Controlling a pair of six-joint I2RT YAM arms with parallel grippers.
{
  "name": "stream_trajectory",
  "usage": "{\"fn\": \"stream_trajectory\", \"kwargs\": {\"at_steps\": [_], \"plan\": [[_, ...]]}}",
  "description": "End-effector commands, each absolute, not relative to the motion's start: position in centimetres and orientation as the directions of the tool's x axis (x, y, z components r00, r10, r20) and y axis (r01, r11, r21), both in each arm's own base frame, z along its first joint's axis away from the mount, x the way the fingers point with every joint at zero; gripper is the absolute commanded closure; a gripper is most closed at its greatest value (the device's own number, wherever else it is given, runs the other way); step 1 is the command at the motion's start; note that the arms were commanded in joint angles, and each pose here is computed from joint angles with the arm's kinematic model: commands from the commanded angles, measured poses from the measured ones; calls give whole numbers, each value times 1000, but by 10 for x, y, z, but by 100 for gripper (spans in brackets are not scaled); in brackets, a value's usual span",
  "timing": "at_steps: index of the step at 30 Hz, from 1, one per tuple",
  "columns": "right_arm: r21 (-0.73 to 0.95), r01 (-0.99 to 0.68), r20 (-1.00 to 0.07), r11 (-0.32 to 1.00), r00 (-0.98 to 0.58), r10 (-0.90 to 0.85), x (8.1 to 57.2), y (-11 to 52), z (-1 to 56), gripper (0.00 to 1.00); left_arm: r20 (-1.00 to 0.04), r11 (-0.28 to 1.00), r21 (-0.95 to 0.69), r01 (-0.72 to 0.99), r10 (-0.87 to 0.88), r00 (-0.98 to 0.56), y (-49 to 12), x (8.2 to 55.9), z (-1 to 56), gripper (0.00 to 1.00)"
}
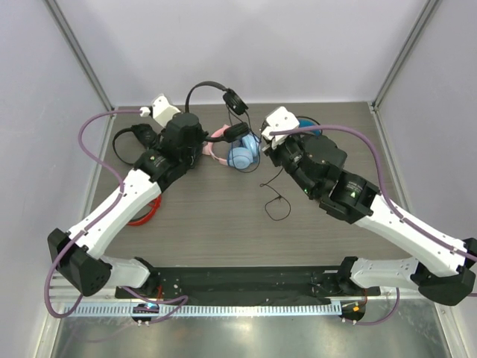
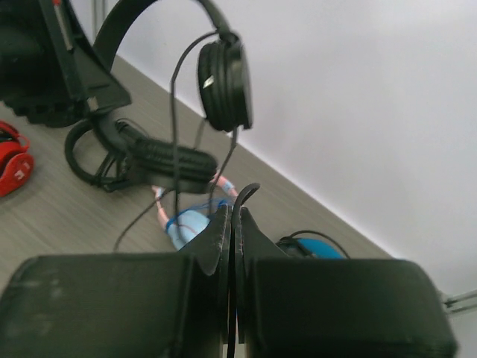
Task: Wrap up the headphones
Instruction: Wrap the headphone cable with the right arm
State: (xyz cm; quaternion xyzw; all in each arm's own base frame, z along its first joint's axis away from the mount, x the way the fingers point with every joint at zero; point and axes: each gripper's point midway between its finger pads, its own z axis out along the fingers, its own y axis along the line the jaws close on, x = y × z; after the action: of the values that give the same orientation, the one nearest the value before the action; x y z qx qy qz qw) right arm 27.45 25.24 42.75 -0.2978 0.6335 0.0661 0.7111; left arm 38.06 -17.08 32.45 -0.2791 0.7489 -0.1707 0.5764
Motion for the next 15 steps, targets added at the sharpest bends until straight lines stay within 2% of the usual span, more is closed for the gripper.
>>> {"fn": "stream_trajectory", "kwargs": {"at_steps": [1, 15], "plan": [[-250, -541, -968, 803, 133, -211, 264, 266, 410, 99, -699, 690, -705, -163, -715, 0, -160, 388, 387, 100], [-124, -629, -987, 767, 2, -158, 236, 293, 349, 99, -648, 638, -760, -123, -757, 85, -152, 394, 428, 100]]}}
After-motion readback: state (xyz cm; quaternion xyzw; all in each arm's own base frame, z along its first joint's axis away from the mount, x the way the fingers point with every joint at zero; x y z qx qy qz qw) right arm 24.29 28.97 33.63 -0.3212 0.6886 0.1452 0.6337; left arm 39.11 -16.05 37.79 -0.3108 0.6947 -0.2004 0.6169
